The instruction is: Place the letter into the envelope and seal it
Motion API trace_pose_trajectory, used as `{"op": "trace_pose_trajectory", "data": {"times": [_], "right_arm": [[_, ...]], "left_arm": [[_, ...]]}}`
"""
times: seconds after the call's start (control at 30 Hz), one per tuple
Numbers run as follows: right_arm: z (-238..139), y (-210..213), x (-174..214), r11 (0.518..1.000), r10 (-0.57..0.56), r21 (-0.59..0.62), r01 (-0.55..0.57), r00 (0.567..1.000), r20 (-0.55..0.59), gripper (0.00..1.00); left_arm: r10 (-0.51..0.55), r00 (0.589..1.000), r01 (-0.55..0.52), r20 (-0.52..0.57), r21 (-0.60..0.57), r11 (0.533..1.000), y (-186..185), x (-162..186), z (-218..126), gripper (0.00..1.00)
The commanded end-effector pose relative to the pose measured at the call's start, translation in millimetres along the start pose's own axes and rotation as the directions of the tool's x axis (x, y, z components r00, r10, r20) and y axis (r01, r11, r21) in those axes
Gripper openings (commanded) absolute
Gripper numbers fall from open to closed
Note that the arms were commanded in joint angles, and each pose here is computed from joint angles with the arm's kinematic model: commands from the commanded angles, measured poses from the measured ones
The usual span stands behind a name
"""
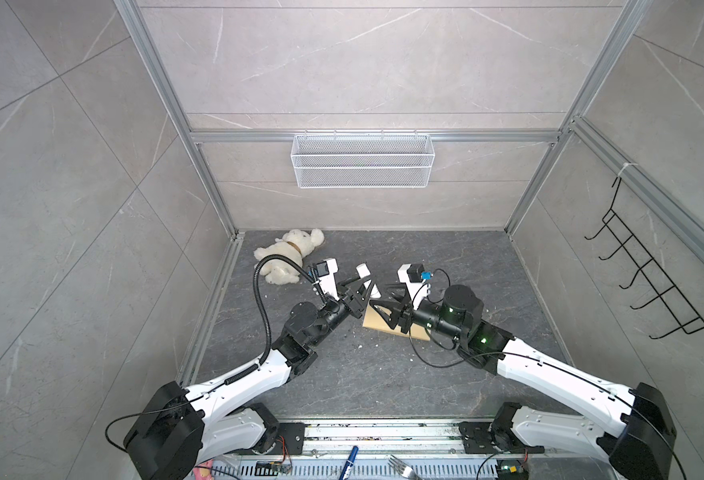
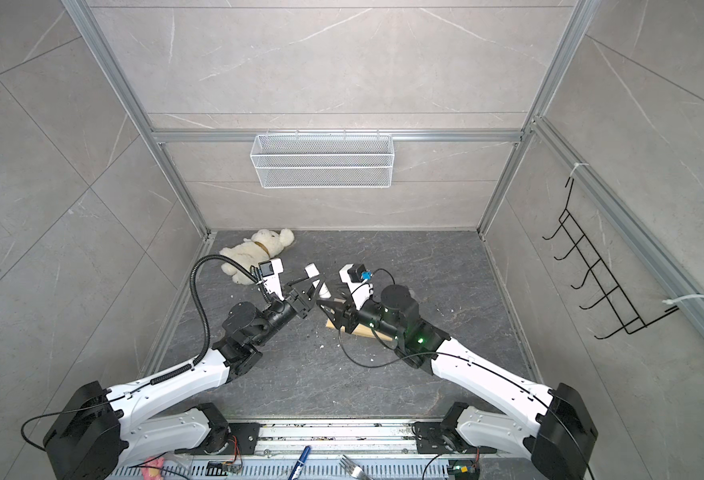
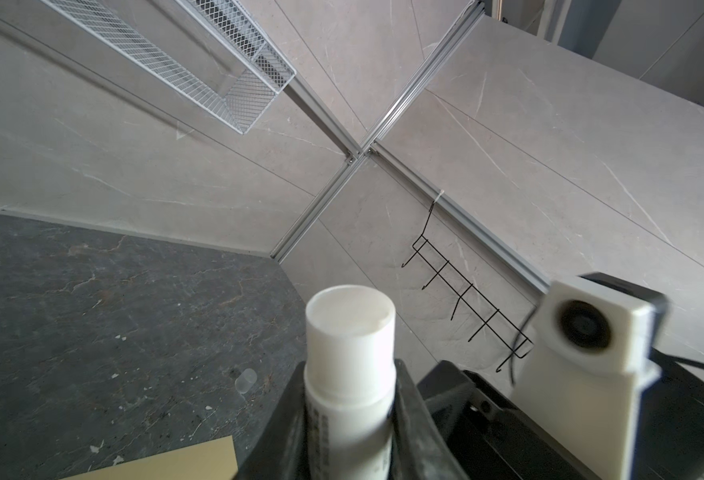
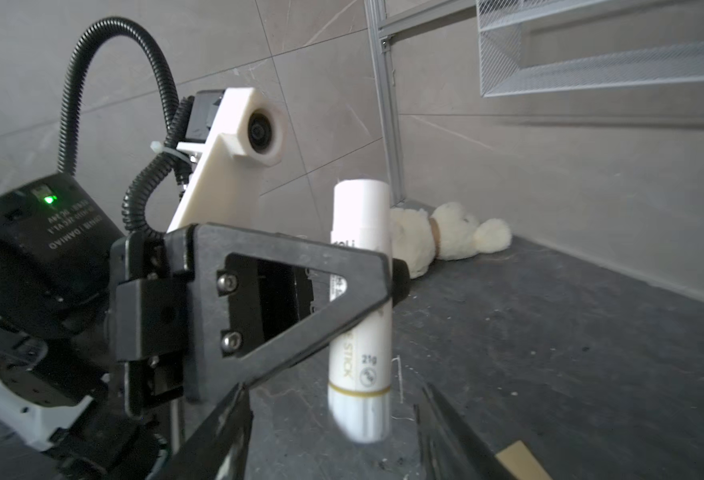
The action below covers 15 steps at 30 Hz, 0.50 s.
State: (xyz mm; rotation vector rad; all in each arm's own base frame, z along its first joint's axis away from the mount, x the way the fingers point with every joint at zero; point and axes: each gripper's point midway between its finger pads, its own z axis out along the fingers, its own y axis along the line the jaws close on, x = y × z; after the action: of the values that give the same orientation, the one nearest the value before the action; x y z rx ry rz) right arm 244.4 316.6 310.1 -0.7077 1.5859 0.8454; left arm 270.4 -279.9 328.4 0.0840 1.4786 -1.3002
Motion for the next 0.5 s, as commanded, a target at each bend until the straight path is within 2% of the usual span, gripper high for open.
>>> {"op": "trace_pose_trajectory", "data": {"times": [0.0, 0.27, 0.47], "right_arm": [[-11, -35, 18, 0.942, -0.184, 0.272, 0.199, 0.980, -0.079, 0.65], [-5, -24, 11, 0.877, -0.283, 0.386, 0.287, 0.957, -0.070, 0.57], [11, -17, 13, 0.880, -0.269, 0.391, 0.269, 0.962, -0.055, 0.54]], "left_arm": [[-0.008, 0.995, 0.005, 0.102, 0.036, 0.999, -22, -34, 0, 0.00], [-0.026, 0.994, 0.023, 0.104, 0.034, 0.999, -20, -34, 1, 0.00], [-0.031, 0.994, 0.027, 0.103, 0.038, 0.999, -20, -33, 2, 0.00]]}}
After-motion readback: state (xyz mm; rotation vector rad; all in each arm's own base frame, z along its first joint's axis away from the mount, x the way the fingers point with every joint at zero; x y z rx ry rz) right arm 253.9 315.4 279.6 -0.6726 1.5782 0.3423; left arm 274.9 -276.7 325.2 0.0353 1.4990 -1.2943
